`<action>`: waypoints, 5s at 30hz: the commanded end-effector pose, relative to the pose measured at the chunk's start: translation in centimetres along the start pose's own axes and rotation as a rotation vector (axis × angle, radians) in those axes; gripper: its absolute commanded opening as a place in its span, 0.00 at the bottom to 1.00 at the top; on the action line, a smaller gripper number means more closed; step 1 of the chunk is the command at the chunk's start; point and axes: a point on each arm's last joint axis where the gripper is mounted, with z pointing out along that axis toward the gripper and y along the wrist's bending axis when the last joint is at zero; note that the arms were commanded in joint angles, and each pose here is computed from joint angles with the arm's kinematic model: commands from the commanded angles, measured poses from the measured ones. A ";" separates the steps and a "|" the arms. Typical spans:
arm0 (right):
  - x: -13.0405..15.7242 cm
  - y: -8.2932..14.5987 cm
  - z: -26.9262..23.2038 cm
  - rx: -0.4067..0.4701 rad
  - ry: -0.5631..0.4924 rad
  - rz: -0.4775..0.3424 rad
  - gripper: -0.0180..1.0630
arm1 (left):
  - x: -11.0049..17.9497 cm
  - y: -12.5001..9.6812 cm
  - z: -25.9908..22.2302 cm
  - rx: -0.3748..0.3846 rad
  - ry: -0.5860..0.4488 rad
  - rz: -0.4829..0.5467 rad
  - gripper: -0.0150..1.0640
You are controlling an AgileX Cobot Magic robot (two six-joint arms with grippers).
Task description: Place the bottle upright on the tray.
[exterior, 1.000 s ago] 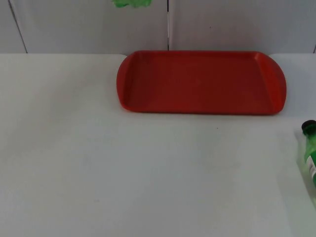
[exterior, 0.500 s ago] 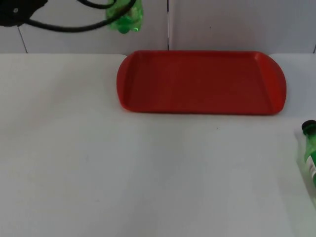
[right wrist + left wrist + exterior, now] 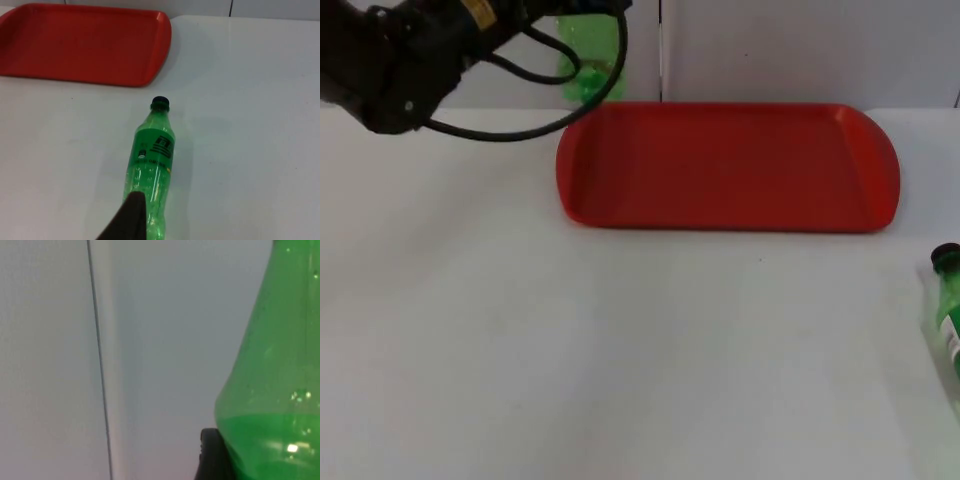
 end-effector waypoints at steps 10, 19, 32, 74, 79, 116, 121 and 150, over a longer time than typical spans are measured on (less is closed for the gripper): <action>0.1 0.0 0.1 0.000 -0.003 -0.006 0.99 | 3.6 0.6 1.7 0.014 -0.042 -0.042 0.01; 0.1 0.0 0.1 0.000 -0.003 -0.006 0.99 | 7.7 -0.3 3.9 0.045 -0.055 -0.054 0.01; 0.1 0.0 0.1 0.000 -0.003 -0.006 0.99 | 11.7 -0.9 5.7 0.046 -0.072 -0.073 0.01; 0.1 0.0 0.1 0.000 -0.003 -0.006 0.99 | 14.6 -1.1 4.8 0.052 -0.030 -0.127 0.80; 0.1 0.0 0.1 0.000 -0.003 -0.006 0.99 | 14.5 -1.0 4.7 0.073 -0.041 -0.115 0.80; 0.1 0.0 0.1 0.000 -0.003 -0.006 0.99 | 14.4 5.0 -0.3 0.304 0.146 -0.161 0.80; 0.1 0.0 0.1 0.000 -0.003 -0.006 0.99 | 13.3 5.6 -0.5 0.347 0.164 -0.129 0.80; 0.1 0.0 0.1 0.000 -0.003 -0.006 0.99 | 2.8 10.6 -4.3 0.537 0.567 -0.167 0.80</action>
